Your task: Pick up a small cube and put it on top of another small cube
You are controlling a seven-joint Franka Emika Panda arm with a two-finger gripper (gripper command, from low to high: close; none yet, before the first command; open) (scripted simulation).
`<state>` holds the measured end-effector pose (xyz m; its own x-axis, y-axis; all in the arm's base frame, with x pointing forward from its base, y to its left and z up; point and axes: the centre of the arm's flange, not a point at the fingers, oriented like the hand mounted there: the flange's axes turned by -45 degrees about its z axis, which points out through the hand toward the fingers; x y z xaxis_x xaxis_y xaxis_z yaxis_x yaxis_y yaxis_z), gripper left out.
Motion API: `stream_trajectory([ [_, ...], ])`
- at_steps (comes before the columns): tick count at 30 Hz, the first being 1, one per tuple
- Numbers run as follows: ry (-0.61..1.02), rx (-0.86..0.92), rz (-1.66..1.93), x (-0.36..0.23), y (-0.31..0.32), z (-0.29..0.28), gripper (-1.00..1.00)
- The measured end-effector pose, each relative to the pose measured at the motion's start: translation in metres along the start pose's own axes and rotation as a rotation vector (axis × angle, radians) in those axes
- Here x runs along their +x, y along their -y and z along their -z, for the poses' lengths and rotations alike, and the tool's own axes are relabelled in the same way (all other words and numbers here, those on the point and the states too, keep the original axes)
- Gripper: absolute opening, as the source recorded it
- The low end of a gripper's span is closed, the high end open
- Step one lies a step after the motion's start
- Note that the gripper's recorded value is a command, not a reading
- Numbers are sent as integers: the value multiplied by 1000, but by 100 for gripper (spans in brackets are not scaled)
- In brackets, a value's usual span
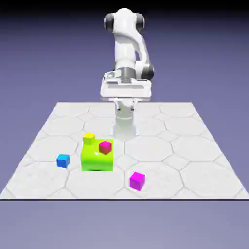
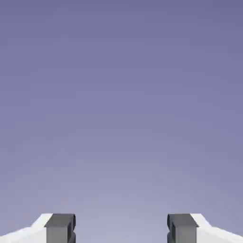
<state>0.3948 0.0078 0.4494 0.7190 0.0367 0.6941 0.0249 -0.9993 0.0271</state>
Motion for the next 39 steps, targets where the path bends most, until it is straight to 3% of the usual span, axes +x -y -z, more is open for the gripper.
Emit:
stream_trajectory([
  [26, 531, -205, -428, -123, 62, -197, 0],
  [39, 575, -222, -491, -181, 68, -265, 0],
])
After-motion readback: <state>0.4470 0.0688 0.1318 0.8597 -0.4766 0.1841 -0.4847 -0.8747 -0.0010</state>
